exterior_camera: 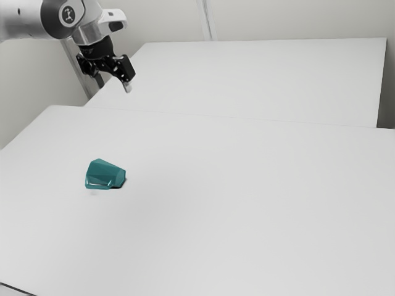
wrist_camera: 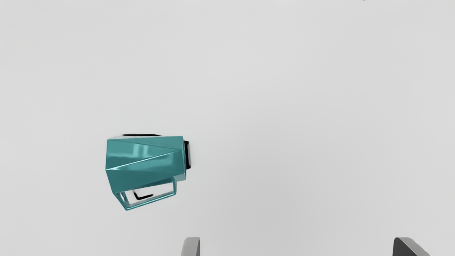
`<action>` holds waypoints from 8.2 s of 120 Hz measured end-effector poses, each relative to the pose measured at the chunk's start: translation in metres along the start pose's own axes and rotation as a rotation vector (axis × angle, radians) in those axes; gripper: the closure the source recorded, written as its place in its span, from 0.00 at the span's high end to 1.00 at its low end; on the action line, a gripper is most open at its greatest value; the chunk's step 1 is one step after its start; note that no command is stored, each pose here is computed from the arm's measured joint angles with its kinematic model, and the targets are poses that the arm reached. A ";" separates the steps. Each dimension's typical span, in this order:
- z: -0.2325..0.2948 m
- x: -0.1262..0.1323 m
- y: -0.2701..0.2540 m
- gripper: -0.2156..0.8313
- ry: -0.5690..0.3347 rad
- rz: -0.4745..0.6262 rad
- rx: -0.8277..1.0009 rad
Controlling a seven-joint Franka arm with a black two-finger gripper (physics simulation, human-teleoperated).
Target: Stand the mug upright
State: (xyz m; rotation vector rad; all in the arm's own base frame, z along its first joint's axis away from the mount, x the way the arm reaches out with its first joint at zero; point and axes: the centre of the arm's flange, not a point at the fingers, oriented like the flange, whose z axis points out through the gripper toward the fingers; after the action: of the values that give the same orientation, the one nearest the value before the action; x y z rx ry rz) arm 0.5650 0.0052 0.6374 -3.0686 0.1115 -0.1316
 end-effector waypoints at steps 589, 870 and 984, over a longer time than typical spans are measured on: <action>0.305 -0.071 -0.234 0.05 0.506 0.307 -1.100; 0.265 0.002 -0.004 0.04 -0.012 0.316 -0.107; 0.290 0.006 -0.003 0.15 -0.020 0.253 -0.117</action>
State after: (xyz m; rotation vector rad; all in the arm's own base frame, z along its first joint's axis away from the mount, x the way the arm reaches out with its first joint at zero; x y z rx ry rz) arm 0.5969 0.0264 0.3498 -3.1350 0.5215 -0.0833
